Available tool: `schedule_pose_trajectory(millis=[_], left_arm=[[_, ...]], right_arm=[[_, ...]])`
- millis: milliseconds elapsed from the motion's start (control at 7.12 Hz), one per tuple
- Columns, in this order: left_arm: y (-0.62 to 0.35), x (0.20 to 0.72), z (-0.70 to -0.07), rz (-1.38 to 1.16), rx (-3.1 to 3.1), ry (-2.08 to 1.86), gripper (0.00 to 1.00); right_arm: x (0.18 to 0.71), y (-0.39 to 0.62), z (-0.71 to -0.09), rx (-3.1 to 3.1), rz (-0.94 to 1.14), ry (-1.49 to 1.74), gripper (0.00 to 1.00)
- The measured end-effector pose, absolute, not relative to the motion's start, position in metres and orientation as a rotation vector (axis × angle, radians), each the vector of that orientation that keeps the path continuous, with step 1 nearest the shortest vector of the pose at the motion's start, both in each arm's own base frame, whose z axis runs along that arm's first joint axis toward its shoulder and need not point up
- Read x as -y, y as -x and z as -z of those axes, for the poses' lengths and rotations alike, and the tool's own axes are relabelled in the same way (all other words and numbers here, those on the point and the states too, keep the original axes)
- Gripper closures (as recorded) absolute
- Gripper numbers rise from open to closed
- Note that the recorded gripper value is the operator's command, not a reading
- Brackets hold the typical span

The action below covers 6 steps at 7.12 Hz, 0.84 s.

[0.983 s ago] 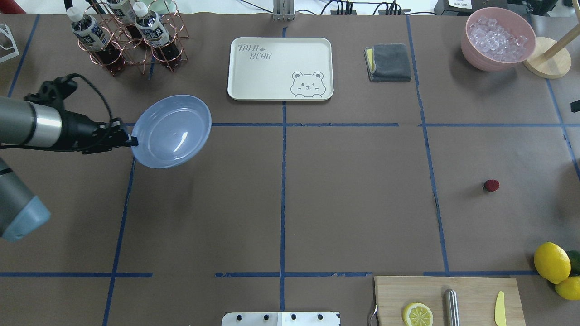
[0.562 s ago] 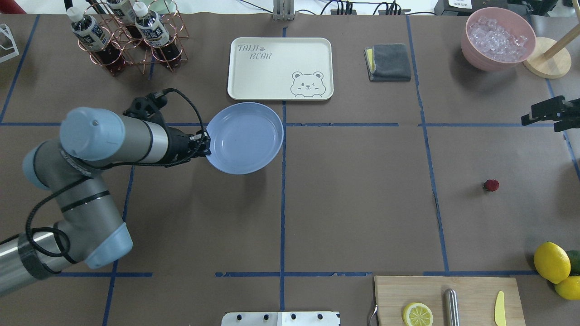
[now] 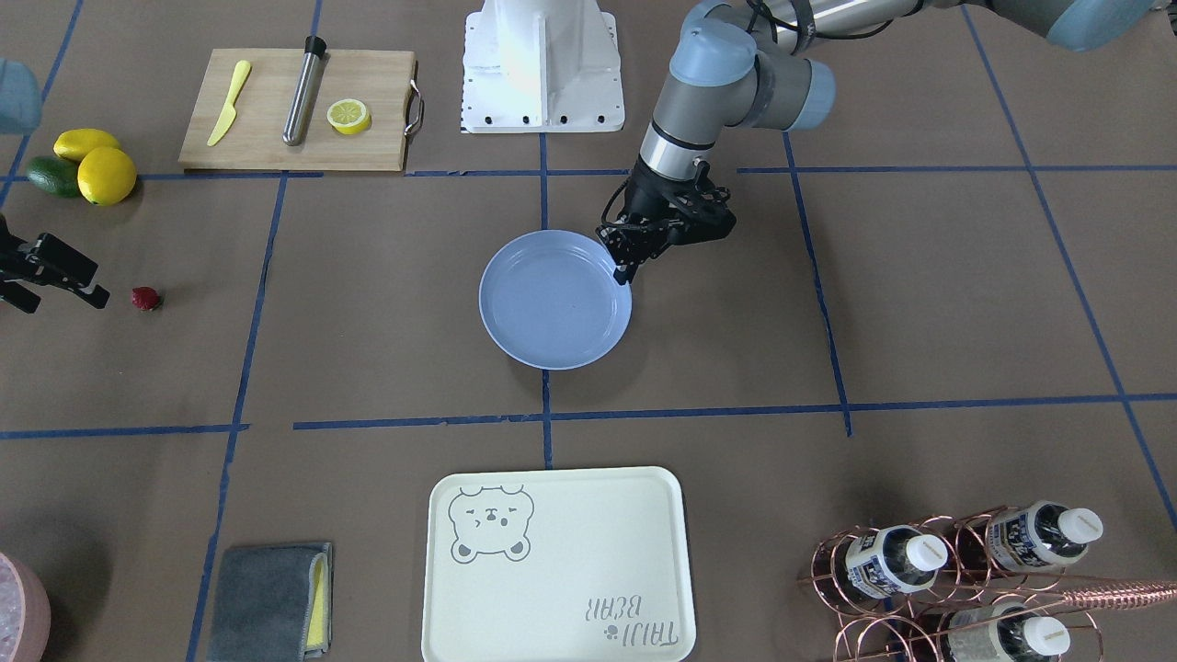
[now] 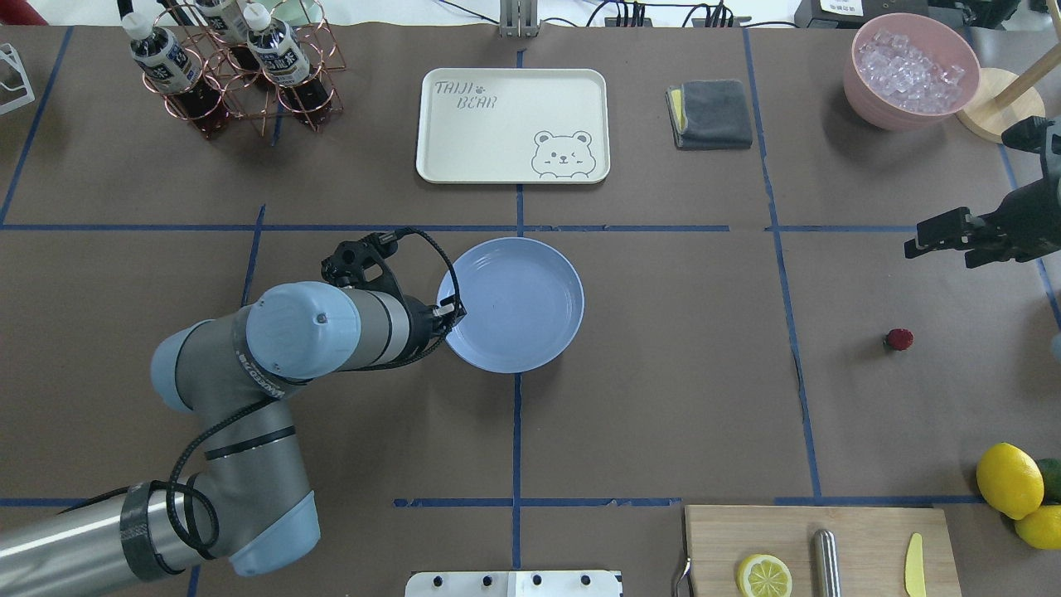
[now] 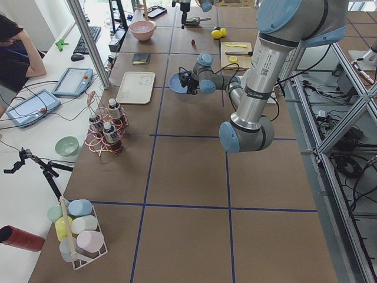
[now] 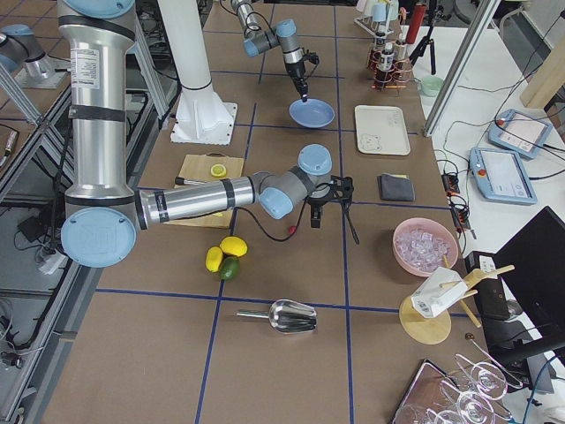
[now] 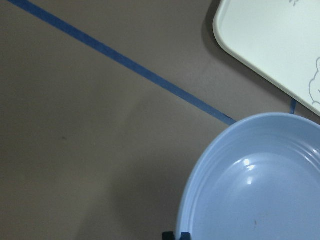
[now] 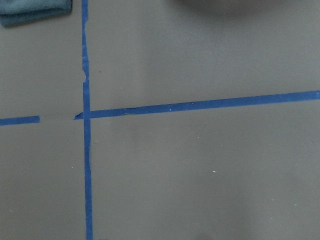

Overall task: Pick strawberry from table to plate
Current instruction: 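Carry the plate to table center with left gripper while right arm reaches in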

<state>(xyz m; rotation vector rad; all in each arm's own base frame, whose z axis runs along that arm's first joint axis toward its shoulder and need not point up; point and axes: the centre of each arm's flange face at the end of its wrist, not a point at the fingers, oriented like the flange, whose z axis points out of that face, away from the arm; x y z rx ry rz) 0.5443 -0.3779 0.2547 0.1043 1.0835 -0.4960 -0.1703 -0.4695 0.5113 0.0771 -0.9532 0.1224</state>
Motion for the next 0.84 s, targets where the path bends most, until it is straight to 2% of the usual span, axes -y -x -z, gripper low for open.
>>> schedule_pose_trajectory(millis=[140,281,421,843], left_arm=[[-0.555,0.368,-0.257,0.487,-1.07,-0.109,1.0],[-0.565,0.36,-0.262,0.477,-1.057,-0.11,0.71],[-0.572,0.353,-0.265,0.464,-1.05,-0.108,0.01],[-0.548,0.351,-0.239,0.436,-1.116,-0.097,0.0]], right_arm=[[0.467,0.178,-0.508,0.952,-0.122,-0.074,0.0],[0.465,0.182,-0.507,0.949,-0.121,-0.073,0.0],[0.463,0.185,-0.508,0.943,-0.12,-0.074,0.0],[0.461,0.194,-0.51,0.924,-0.111,-0.082,0.0]])
